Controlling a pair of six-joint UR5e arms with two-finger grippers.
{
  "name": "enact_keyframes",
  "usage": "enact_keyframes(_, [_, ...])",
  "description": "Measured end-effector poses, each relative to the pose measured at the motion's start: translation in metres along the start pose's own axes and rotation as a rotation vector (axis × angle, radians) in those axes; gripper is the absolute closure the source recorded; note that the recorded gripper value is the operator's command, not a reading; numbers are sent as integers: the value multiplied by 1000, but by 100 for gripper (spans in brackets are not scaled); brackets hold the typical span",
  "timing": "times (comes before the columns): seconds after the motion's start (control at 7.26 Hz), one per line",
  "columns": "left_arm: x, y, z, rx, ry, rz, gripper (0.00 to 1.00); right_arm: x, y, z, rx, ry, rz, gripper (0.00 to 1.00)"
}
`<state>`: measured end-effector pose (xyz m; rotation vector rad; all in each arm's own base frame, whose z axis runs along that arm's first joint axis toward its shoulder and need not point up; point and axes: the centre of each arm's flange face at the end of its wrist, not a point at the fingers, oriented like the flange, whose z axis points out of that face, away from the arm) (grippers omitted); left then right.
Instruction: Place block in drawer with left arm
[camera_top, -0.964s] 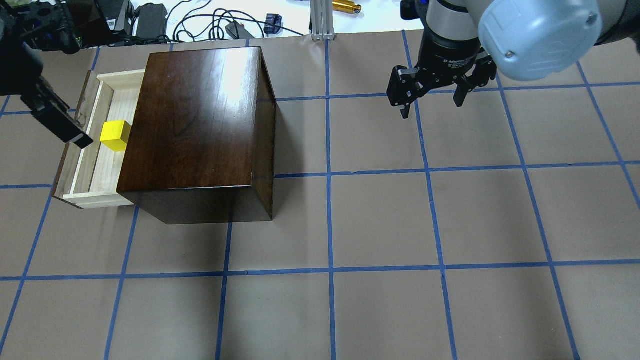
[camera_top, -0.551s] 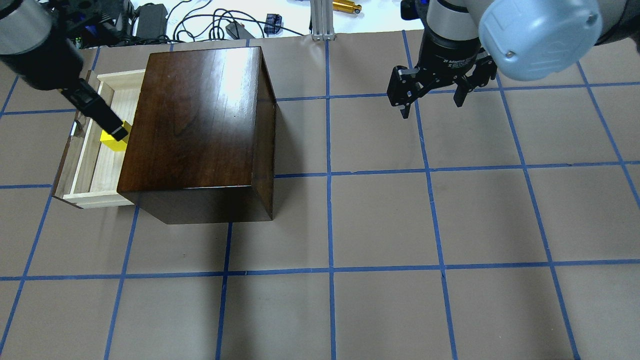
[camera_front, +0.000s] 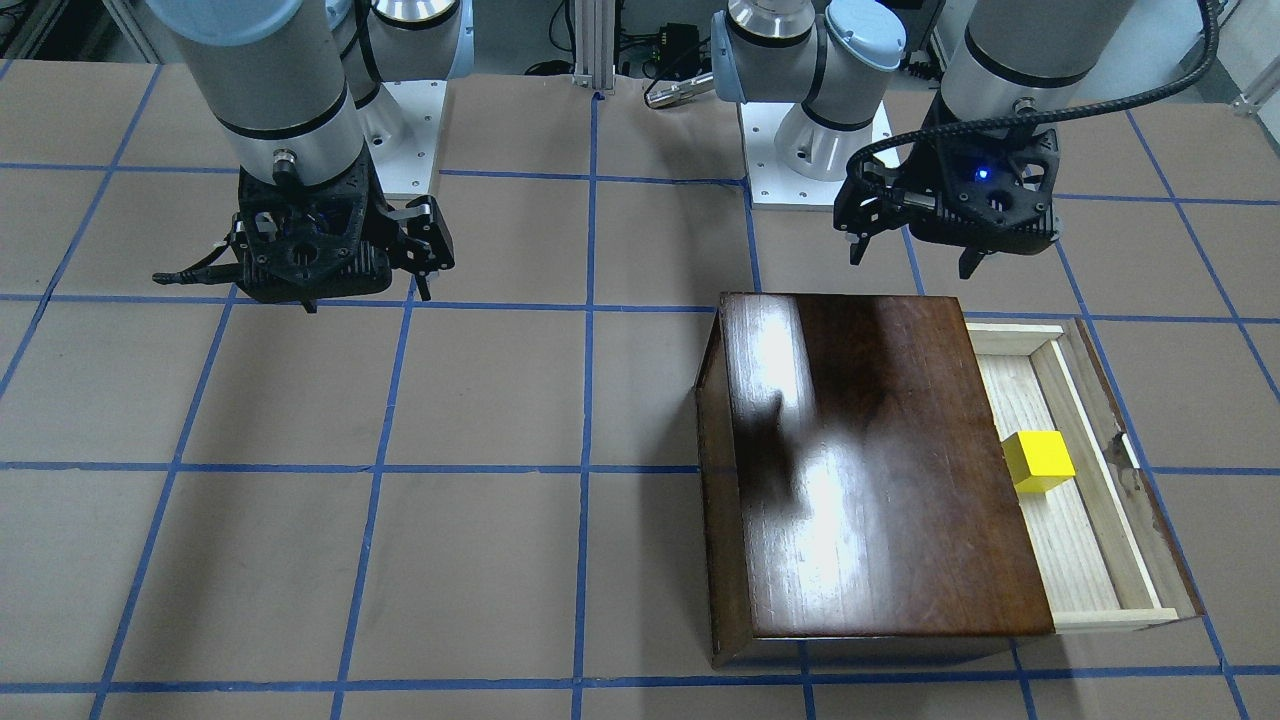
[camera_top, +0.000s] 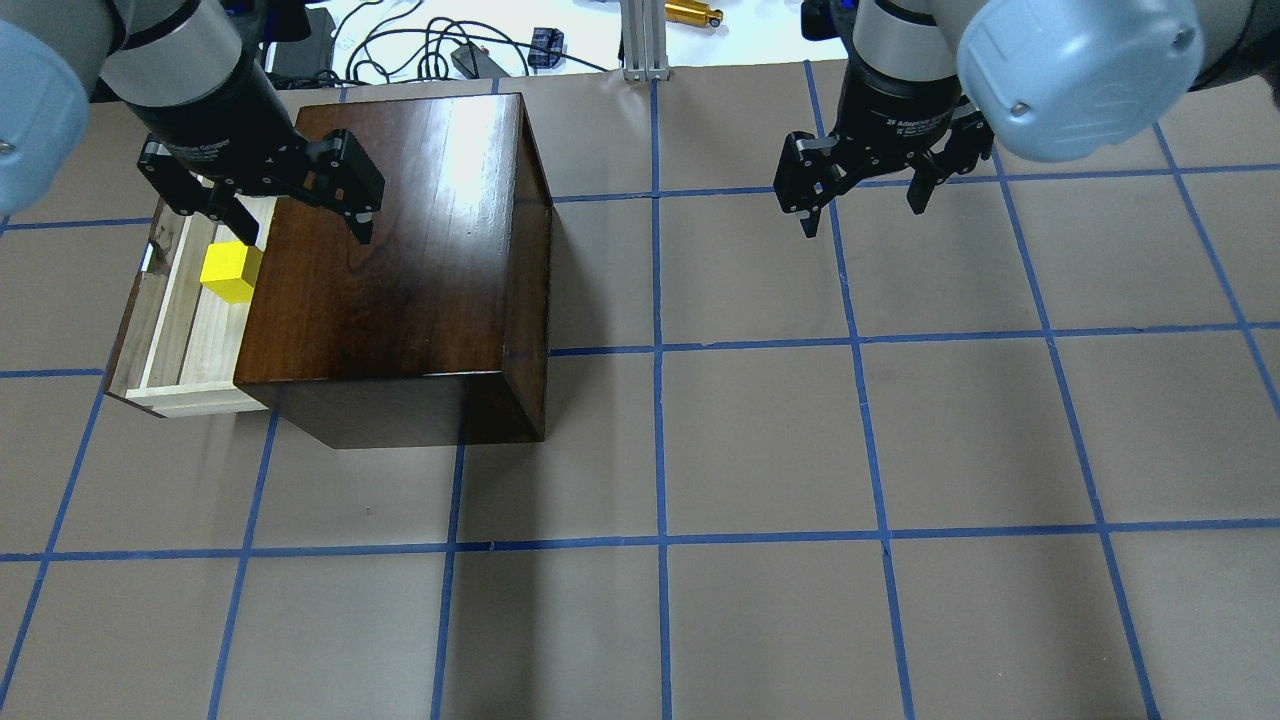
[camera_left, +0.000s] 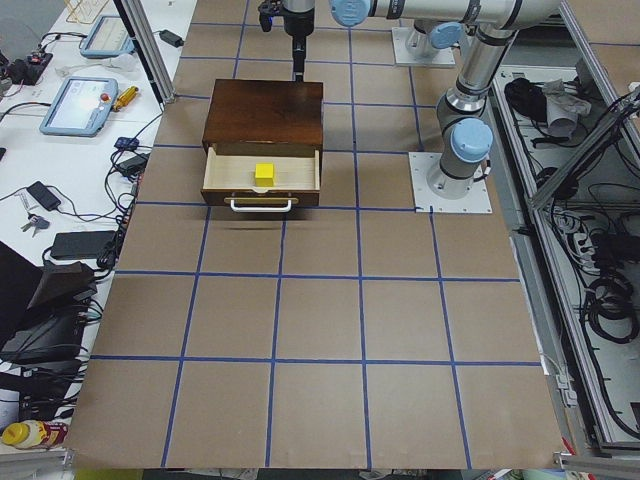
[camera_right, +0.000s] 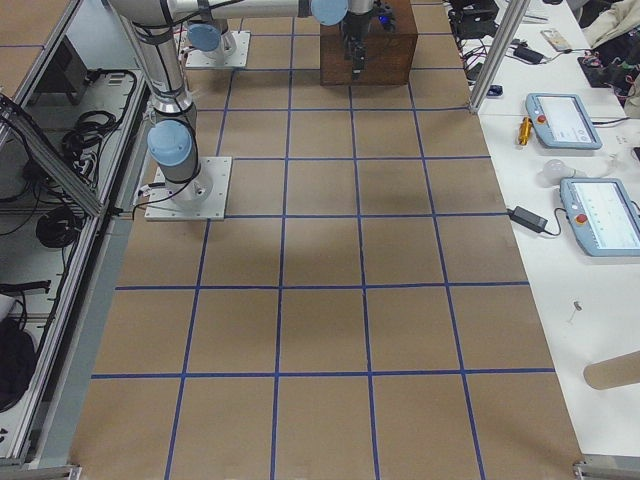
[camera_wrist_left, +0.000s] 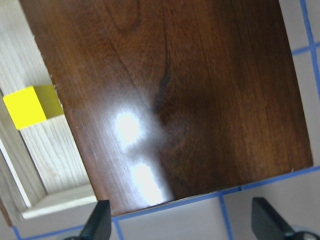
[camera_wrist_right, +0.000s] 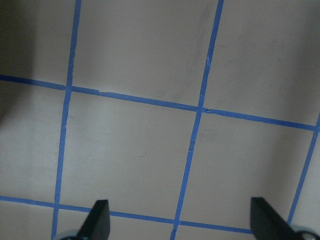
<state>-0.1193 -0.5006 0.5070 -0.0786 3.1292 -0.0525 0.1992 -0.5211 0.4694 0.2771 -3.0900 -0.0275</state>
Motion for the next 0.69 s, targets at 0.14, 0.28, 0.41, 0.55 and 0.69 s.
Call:
enact_keyframes(0.14, [1, -1, -2, 14, 19, -21, 0, 0, 0, 0, 0, 0, 0, 0])
enact_keyframes(0.28, [1, -1, -2, 18, 31, -25, 0, 0, 0, 0, 0, 0, 0, 0])
enact_keyframes(0.41, [1, 0, -2, 18, 35, -23, 0, 0, 0, 0, 0, 0, 0, 0])
enact_keyframes(0.55, [1, 0, -1, 18, 37, -21, 0, 0, 0, 0, 0, 0, 0, 0])
enact_keyframes(0.69, [0, 0, -1, 18, 37, -21, 0, 0, 0, 0, 0, 0, -1, 0])
